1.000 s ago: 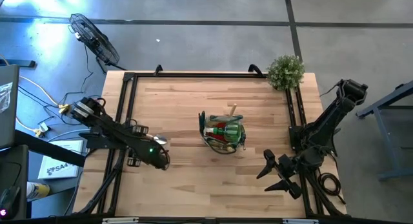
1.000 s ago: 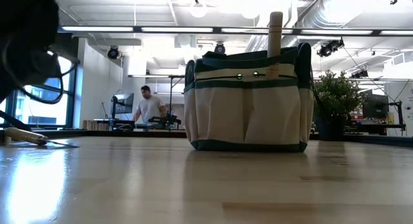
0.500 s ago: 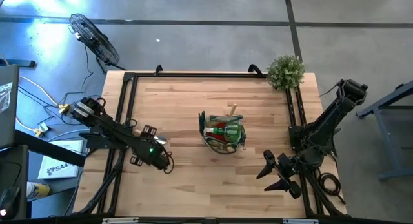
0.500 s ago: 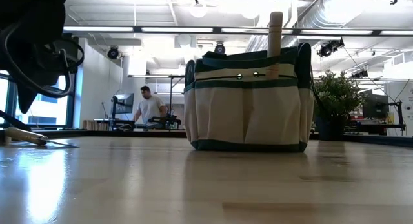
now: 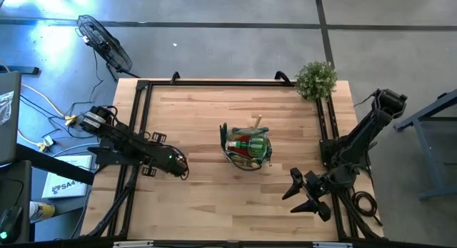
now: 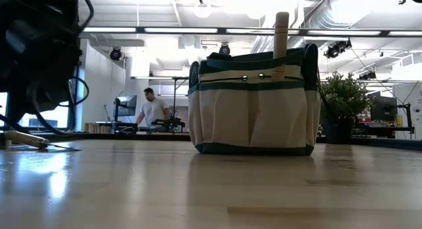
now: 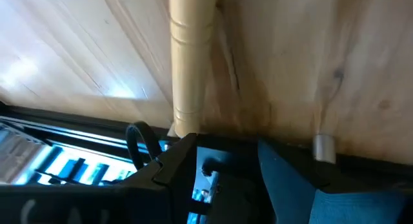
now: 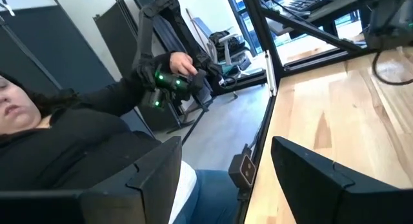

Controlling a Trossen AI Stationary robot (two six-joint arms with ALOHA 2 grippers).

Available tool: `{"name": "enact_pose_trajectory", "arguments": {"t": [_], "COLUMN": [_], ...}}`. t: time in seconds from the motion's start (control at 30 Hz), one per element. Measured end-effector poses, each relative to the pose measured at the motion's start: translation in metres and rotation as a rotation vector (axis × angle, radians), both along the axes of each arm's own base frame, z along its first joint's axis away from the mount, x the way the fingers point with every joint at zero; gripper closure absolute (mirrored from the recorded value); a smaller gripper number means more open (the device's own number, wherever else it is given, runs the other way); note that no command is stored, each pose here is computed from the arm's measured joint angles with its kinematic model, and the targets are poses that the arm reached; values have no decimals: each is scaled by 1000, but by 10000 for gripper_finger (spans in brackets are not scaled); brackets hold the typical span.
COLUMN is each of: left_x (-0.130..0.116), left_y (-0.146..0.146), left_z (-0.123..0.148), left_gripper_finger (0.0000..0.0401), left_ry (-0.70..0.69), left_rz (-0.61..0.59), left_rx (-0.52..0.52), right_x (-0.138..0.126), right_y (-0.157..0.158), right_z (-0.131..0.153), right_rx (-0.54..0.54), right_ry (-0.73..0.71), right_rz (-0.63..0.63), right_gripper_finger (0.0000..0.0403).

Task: Pick & Place Garden tools in Gardening bag
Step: Put the brown trowel into the gardening bag

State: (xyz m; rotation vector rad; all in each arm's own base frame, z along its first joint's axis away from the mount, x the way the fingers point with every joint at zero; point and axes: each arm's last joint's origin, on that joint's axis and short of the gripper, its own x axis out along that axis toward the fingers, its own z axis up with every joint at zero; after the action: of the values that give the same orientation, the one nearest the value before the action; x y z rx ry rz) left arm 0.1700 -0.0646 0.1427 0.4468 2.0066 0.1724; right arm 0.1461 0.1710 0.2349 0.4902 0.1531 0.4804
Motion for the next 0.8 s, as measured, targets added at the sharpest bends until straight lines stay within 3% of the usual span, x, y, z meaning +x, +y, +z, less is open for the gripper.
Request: {"name": "enact_pose_trajectory", "arguments": {"t": [0.43, 0.8], "left_x": [2, 1], "left_y": [3, 3], "left_z": [0, 4], "left_gripper_finger": [245, 245], "left_ry": [-6, -27], "left_rz": [18, 6], "left_rx": [-2, -26], "right_x": [17, 19], "right_y": [4, 3], "right_z": [-18, -19], "right_rx": [-5, 16], "right_ry": [49, 66], "right_rz": [-44, -7], "right_gripper_finger": [172, 172]}}
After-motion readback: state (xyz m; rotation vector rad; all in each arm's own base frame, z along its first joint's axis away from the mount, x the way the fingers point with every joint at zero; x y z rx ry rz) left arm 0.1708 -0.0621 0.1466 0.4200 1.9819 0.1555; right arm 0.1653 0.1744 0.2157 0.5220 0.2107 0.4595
